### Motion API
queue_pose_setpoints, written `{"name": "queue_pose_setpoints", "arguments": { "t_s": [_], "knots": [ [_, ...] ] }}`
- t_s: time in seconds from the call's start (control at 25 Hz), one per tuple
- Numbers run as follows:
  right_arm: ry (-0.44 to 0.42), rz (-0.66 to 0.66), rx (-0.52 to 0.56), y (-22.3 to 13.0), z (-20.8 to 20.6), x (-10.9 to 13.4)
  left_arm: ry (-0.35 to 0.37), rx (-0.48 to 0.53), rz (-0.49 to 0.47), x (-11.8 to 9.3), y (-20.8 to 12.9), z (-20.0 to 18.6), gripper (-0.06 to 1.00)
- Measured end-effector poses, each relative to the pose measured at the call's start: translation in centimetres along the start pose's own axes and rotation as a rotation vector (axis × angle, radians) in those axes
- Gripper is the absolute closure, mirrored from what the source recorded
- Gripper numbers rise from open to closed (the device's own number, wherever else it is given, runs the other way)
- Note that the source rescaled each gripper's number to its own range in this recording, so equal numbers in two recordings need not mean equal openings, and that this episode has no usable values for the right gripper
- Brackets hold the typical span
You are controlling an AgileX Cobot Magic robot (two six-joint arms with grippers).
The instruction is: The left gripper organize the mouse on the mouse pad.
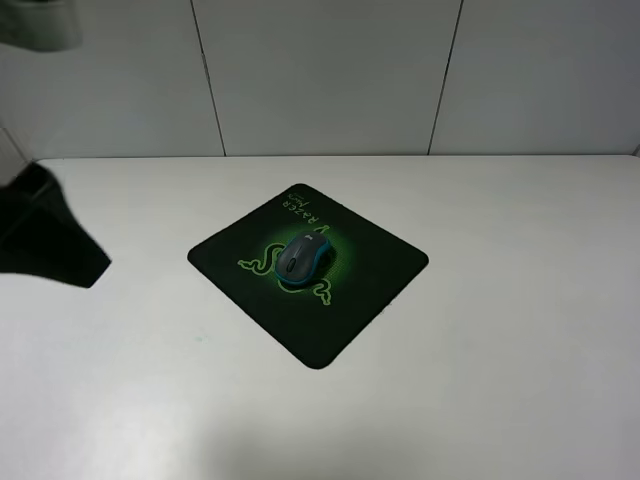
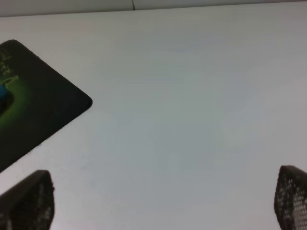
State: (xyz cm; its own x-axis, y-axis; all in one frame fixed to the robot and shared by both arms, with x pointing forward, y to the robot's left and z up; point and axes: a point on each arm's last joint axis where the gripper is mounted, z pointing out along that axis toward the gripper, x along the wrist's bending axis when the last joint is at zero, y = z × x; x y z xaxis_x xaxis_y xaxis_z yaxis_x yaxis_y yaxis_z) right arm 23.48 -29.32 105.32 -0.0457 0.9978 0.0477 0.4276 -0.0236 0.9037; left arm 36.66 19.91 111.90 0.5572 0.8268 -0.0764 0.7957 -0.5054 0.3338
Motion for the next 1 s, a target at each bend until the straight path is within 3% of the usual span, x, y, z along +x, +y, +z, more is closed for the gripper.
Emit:
{"name": "queue_pose_setpoints", "arguments": {
  "t_s": [0.32,0.48,0.8,1.0],
  "knots": [
    [0.000,0.000,0.000,0.0,0.0,0.0,-0.022,-0.162,0.001,0.4,-7.9,-1.8,-0.05],
    [0.000,0.000,0.000,0.0,0.0,0.0,0.007,-0.225,-0.072,1.1,-11.2,-1.2,-0.05],
    [0.000,0.000,0.000,0.0,0.0,0.0,0.177,-0.438,-0.263,2.1,-15.6,0.8,-0.05],
    [0.000,0.000,0.000,0.0,0.0,0.0,0.271,-0.493,-0.363,2.0,-17.5,2.1,-0.05]
  ]
}}
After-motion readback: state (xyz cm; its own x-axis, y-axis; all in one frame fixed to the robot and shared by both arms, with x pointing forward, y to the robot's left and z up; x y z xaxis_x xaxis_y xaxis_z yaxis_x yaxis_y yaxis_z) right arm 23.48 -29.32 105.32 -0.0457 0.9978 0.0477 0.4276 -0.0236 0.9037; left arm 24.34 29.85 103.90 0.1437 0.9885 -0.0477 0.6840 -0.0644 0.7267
